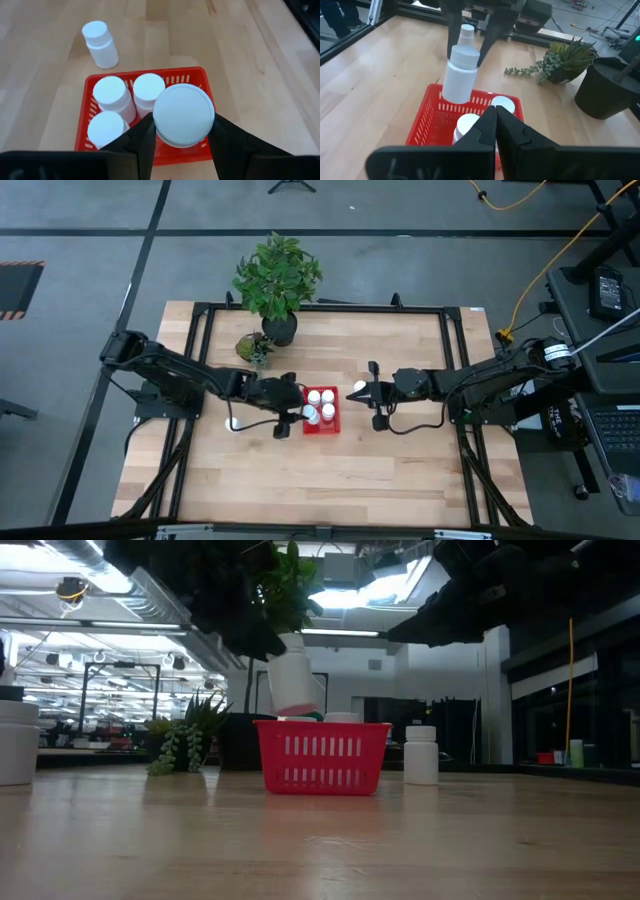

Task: Pick and place pill bottles into a basket
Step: Put the white medicine bottle into the red bin

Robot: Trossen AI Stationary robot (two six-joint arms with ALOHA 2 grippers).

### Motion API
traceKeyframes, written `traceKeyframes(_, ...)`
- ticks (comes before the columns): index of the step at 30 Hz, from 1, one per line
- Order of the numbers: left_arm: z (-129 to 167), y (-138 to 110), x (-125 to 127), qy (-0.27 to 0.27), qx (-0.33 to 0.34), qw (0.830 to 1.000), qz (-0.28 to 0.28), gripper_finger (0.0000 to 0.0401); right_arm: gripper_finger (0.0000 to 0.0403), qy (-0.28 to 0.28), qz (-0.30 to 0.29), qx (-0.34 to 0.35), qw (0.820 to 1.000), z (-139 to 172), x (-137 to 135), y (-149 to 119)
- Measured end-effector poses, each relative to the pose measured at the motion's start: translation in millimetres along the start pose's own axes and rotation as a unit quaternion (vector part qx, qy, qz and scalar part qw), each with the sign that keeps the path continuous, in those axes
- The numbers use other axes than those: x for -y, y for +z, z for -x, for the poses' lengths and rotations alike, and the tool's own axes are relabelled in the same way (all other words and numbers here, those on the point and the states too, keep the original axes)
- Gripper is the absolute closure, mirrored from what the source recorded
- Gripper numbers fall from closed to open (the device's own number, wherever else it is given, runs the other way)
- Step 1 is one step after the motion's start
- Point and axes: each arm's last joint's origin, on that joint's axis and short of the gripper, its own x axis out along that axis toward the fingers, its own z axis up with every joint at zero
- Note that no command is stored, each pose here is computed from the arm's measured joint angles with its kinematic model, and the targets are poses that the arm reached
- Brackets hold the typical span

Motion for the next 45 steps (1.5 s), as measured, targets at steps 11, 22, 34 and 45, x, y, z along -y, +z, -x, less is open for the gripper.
traceKeyframes(11,-10,15,0,0.019,-0.036,0.998,-0.04,0.0255,0.0396,0.0,0.001,-0.002,1.0,0,0,0)
traceKeyframes(22,-24,2,-4,0.042,-0.08,0.993,-0.069,0.0255,0.0396,0.001,0.001,-0.003,1.0,0,0,-1)
traceKeyframes(34,-30,0,-4,0.045,-0.08,0.993,-0.069,0.0255,0.0396,0.001,0.001,-0.003,1.0,0,0,-1)
traceKeyframes(45,-46,-9,-5,0.048,-0.097,0.992,-0.065,0.0251,0.0396,0.0,0.0,-0.003,1.0,0,0,-1)
